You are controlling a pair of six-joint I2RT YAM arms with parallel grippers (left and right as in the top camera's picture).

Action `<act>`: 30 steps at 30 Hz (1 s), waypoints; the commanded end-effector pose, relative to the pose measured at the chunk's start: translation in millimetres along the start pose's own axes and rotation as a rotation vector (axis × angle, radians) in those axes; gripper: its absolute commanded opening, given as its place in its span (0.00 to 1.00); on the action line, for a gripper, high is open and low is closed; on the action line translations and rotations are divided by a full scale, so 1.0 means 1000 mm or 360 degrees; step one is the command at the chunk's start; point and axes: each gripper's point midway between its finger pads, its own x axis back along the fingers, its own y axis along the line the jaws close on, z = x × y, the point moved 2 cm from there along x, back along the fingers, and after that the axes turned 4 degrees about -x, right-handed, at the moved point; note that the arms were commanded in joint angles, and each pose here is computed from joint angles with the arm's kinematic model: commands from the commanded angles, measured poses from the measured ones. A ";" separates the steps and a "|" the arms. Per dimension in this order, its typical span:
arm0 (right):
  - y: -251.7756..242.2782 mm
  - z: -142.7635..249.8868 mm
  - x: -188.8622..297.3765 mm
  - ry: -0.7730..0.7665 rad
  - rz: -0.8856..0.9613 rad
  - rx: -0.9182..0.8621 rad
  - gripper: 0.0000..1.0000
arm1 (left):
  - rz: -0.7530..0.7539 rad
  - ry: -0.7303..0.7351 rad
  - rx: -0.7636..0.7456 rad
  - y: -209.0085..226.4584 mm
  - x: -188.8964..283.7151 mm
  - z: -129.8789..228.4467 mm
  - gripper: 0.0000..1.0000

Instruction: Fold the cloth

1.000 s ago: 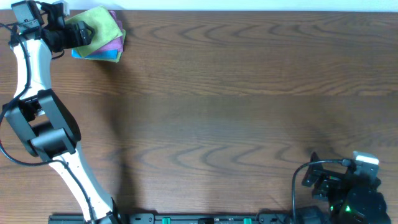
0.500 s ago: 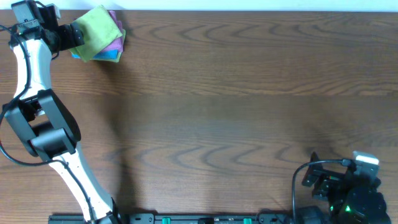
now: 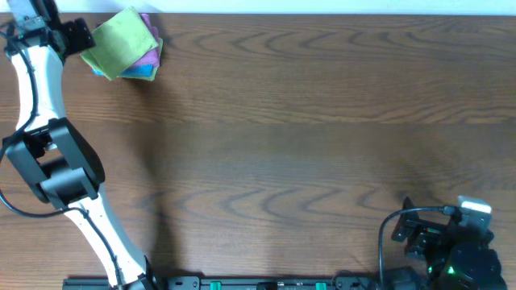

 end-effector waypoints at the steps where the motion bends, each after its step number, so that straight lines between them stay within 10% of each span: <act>1: -0.003 0.002 -0.002 0.0008 0.0032 -0.0012 0.99 | -0.0077 -0.0162 0.0024 0.009 0.035 -0.039 0.95; 5: -0.003 0.002 -0.002 0.0008 0.0032 -0.0012 0.99 | -0.0033 -0.0123 0.0040 0.003 0.052 -0.044 0.95; 7: -0.003 0.002 -0.002 0.0008 0.0032 -0.0012 0.99 | 0.0101 -0.0041 0.0034 -0.013 0.064 -0.039 0.61; 9: -0.003 0.002 -0.002 0.0008 0.0032 -0.0012 0.99 | 0.0324 0.0022 0.0038 -0.034 0.074 -0.034 0.06; 13: -0.003 0.002 -0.002 0.0008 0.0032 -0.0012 0.99 | 0.1042 0.0051 0.0070 -0.091 0.099 -0.030 0.05; 30: -0.003 0.002 -0.002 0.0008 0.0032 -0.0012 0.99 | 0.1765 0.0268 0.0478 -0.131 0.058 -0.011 0.06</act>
